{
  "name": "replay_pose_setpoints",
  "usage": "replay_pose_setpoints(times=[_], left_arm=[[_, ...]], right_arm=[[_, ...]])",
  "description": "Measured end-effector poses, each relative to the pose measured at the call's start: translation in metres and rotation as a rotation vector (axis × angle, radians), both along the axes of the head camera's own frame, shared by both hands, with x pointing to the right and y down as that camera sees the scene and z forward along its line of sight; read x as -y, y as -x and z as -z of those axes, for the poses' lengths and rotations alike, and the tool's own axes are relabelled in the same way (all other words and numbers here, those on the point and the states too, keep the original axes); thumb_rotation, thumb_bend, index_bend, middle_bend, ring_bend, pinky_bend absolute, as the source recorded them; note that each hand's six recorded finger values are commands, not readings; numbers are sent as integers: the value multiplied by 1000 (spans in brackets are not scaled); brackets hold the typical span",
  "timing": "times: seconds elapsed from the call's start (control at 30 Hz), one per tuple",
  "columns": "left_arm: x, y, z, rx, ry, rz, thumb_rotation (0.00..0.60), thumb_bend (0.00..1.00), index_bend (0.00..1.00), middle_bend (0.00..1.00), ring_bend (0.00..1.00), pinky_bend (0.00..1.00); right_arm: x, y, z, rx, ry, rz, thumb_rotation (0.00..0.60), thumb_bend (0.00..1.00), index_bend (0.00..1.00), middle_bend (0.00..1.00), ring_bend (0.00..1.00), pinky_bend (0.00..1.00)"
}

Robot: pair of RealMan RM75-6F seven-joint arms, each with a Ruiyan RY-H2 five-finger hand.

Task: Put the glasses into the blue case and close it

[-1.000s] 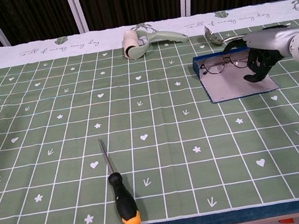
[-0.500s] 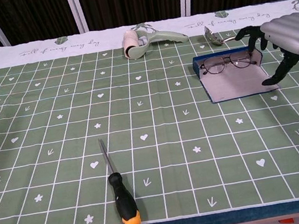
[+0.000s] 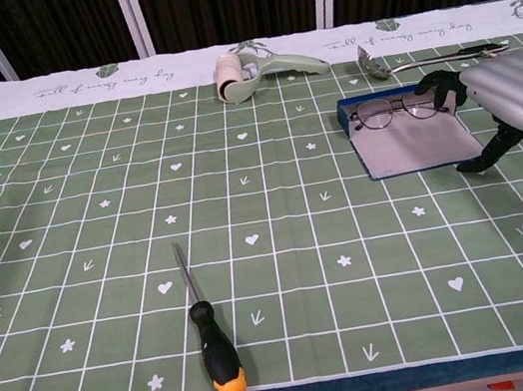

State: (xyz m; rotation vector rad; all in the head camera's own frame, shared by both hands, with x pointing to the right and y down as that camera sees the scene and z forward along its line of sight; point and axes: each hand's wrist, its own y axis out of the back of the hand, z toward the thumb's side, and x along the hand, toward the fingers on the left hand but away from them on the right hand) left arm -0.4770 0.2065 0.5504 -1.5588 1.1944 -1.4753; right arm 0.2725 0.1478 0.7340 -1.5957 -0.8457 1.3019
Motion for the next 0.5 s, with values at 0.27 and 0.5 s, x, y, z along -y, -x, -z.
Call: replay_pose_setpoints(times=[0.27,0.5], left_arm=[[0,0,0,1,0,0,600,312,95,0,0,0],[0,0,0,1,-1,0,600,312,94,0,0,0]], right_arm=[[0,0,-7,1,17,-17,600,99,233,313,329,375],[3,0,-10,-7,15,-18,600,99,237,313,329,375]])
